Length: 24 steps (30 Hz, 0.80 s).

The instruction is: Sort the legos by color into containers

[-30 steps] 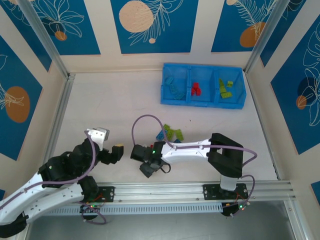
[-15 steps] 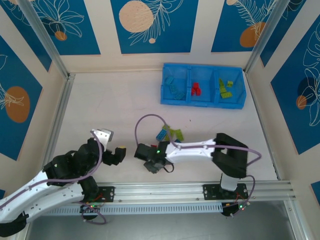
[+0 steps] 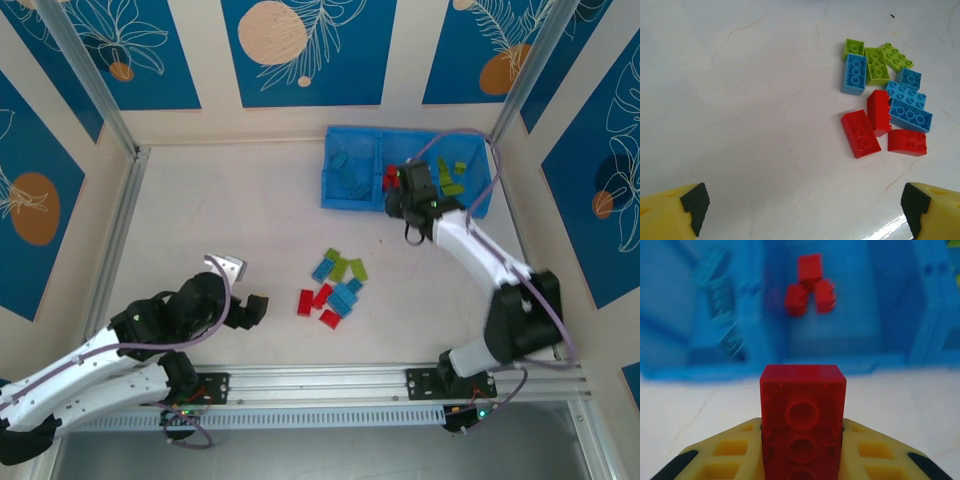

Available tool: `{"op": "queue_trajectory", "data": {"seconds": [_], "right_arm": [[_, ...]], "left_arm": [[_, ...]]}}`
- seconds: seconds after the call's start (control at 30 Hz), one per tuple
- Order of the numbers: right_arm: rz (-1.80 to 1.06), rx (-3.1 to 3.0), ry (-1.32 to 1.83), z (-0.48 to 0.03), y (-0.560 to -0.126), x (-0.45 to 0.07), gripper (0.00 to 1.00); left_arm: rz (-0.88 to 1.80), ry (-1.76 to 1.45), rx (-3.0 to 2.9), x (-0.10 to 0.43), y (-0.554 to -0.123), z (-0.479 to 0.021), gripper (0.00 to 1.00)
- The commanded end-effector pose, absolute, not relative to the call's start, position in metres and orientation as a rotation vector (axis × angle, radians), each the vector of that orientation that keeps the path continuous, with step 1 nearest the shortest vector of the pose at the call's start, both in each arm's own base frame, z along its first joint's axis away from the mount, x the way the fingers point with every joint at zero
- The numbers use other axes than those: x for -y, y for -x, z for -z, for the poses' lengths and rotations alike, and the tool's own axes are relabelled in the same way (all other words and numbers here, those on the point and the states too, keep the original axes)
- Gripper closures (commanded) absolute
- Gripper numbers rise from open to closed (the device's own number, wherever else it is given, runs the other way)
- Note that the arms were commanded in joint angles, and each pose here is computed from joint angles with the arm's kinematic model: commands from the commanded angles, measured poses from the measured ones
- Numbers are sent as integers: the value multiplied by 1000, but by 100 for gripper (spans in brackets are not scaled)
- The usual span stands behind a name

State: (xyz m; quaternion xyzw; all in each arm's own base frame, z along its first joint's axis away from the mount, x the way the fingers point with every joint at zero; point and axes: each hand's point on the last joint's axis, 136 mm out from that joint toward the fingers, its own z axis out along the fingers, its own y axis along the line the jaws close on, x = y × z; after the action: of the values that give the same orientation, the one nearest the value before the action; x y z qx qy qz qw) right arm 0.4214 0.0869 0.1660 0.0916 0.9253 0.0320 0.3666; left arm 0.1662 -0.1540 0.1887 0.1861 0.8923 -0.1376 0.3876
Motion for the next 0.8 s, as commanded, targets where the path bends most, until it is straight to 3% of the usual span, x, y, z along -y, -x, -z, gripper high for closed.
{"op": "queue_trajectory", "data": {"seconds": [0.0, 0.1, 0.2, 0.37, 0.57, 0.77], "right_arm": [[-75, -2424, -216, -152, -472, -77, 82], [-74, -2467, -278, -139, -501, -64, 77], [-137, -2487, -318, -143, -517, -61, 56], [-197, -2461, -321, -179, -500, -65, 45], [-436, -2420, -244, -229, -402, -92, 45], [-756, -2420, -19, -248, -264, -136, 41]], "left_arm": [[412, -464, -2292, 166, -164, -193, 0], [408, -434, -2331, 171, -167, -187, 1], [439, -443, -2353, 185, -169, -184, 2], [458, -473, -2376, 212, -181, -179, 3], [483, -529, -2418, 255, -210, -167, 5], [582, -595, -2497, 292, -245, -141, 23]]}}
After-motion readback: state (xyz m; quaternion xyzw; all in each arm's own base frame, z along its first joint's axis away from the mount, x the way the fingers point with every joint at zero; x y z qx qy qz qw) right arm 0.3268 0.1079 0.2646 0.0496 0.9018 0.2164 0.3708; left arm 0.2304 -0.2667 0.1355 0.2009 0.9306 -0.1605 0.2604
